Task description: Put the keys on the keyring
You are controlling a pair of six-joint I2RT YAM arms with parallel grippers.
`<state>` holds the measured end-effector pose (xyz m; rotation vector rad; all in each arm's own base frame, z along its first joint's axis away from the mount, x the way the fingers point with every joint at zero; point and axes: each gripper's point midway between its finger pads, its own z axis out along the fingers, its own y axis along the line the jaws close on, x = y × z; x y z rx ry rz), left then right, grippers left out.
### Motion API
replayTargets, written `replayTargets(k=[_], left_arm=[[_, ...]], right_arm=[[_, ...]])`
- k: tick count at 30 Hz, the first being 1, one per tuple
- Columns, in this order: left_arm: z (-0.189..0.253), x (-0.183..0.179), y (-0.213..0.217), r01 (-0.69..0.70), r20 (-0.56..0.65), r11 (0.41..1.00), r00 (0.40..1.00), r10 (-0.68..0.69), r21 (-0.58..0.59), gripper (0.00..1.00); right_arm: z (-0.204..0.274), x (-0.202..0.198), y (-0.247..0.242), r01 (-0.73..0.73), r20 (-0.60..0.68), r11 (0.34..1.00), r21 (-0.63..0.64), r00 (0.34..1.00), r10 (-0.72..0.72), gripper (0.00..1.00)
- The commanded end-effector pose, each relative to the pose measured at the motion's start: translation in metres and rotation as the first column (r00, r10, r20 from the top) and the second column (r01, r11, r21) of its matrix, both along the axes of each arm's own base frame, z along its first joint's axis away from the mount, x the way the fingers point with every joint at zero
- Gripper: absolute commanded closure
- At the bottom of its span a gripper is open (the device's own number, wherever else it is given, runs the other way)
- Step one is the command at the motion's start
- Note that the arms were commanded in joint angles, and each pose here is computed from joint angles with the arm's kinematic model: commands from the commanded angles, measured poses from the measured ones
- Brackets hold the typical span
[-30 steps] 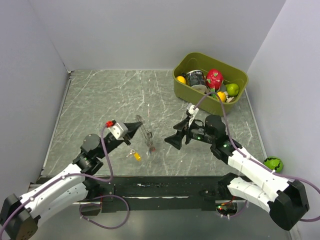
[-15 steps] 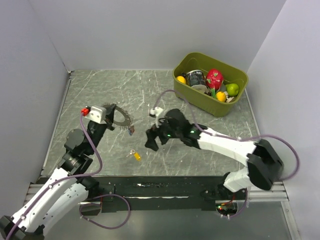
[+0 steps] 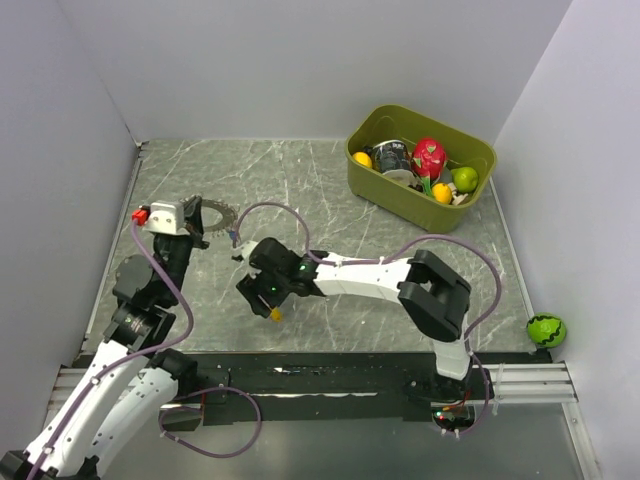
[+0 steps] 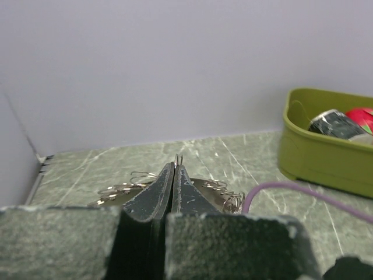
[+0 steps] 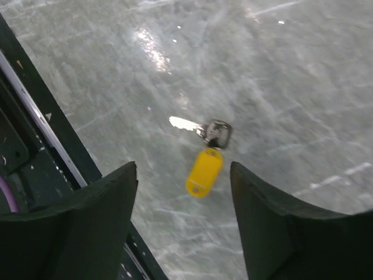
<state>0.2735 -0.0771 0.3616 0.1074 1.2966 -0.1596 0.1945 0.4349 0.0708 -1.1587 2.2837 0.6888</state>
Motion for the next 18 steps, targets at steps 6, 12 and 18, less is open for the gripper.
replayTargets(k=[6,12,18], left_arm=[[0.048,-0.020,0.023,-0.059,0.138,0.995,0.988,0.069,-0.081,0.99],[0.038,-0.018,0.011,0.001,0.127,0.997,0.992,0.009,-0.080,0.99],[0.035,-0.017,0.004,0.033,0.125,0.997,0.992,-0.024,-0.070,0.99]], right_arm=[[-0.012,0.003,0.007,0.073,0.026,0.993,-0.091,0.997,-0.071,0.37],[-0.024,0.008,0.002,0.097,0.058,0.986,-0.135,0.994,-0.090,0.41],[-0.032,0.011,0.008,0.103,0.052,0.985,-0.139,0.994,-0.096,0.51]])
